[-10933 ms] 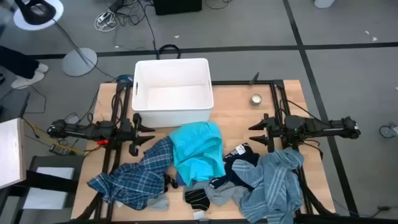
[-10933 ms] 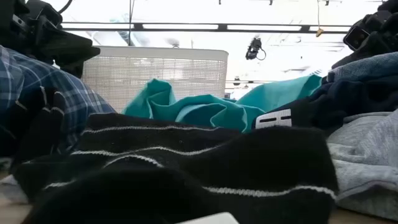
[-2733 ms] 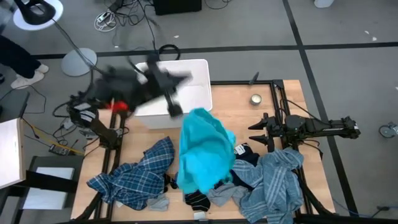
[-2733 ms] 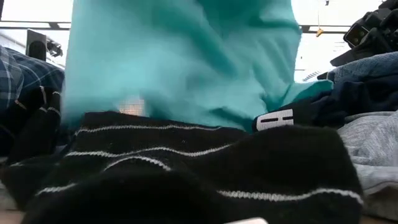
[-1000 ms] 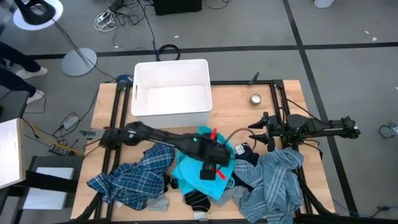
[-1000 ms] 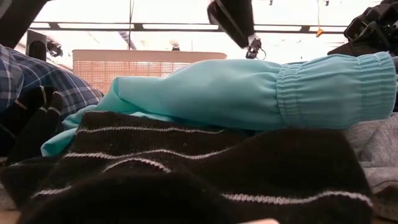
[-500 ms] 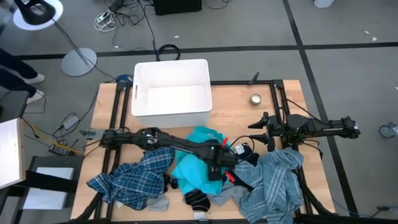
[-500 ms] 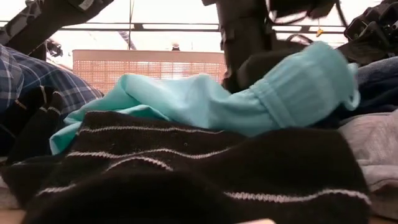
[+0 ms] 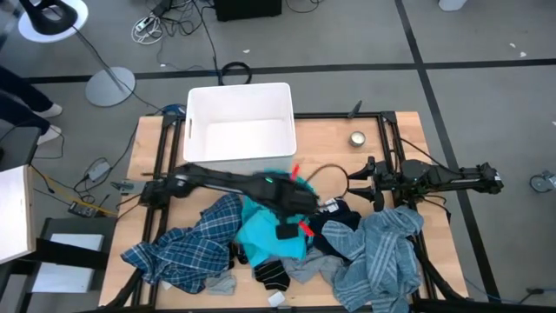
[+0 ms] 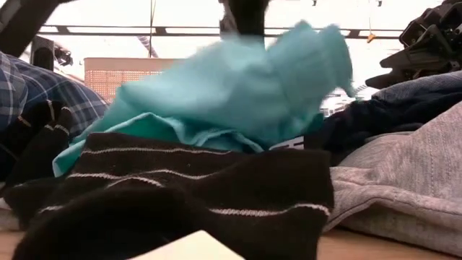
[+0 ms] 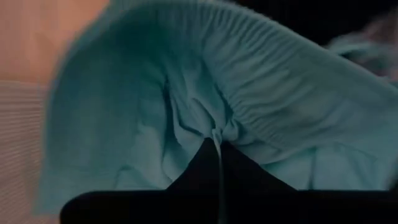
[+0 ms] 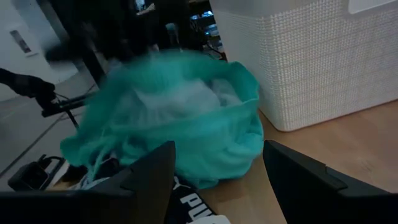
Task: Sort clothes
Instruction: Put the light blue shorts into the white laundry bin, then put the blue long sleeve garment into the white laundry bin
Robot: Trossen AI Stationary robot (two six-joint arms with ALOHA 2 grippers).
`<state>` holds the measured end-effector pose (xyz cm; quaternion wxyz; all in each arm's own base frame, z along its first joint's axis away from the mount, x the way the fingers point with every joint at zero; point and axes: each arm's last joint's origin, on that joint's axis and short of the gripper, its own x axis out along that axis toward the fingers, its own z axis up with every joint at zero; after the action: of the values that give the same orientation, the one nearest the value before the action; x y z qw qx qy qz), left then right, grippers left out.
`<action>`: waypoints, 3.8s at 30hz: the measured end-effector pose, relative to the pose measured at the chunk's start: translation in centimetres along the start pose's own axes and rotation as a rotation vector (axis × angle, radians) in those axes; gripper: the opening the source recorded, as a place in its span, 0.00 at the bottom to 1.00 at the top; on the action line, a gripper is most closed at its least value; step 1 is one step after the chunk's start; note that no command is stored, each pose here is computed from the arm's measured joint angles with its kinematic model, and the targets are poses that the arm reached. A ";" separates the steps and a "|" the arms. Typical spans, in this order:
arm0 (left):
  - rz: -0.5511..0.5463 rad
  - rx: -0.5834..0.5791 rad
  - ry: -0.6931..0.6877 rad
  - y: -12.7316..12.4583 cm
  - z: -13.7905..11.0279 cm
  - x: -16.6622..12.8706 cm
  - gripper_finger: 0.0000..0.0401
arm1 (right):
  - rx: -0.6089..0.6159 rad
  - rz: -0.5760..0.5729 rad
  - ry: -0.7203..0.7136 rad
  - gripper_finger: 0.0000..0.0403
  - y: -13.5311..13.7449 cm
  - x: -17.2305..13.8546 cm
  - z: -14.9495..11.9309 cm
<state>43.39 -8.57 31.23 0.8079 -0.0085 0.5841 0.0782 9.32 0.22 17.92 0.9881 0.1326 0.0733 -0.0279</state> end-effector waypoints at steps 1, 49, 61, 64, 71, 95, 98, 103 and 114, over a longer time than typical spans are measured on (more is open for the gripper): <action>-0.012 -0.011 -0.039 0.4 -0.3 -1.8 0.00 | 0.000 0.000 0.000 0.61 0.0 0.0 0.0; 0.898 -0.242 -0.999 21.9 -9.7 -30.8 0.00 | 0.000 0.001 0.001 0.61 0.0 0.0 0.0; 0.401 -0.202 -0.453 23.8 -10.3 -20.9 0.00 | 0.000 0.001 -0.001 0.61 0.0 0.0 0.0; 0.332 -0.204 -0.394 24.2 -9.7 -17.7 0.00 | 0.000 0.001 -0.002 0.61 0.0 0.0 0.0; 0.271 -0.243 -0.255 25.2 -9.4 -8.7 0.00 | 0.001 0.002 -0.007 0.61 0.0 0.0 0.1; 0.178 -0.426 -0.059 28.5 -14.7 -1.8 0.33 | 0.003 0.009 -0.031 0.61 0.1 0.0 0.3; 0.170 -0.353 -0.048 28.4 -14.4 -3.5 0.38 | 0.003 0.010 -0.033 0.61 0.1 0.0 0.3; 0.233 -0.270 -0.147 26.8 -13.9 -8.6 0.39 | 0.003 0.011 -0.035 0.61 0.1 0.0 0.4; 0.016 -0.386 -0.423 20.0 -20.1 -19.5 0.39 | 0.003 0.012 -0.038 0.61 0.1 0.0 0.4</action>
<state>15.76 6.75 44.85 0.8945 -0.1409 0.3772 0.1945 9.39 0.23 18.31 0.9892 0.1341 0.0536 -0.0248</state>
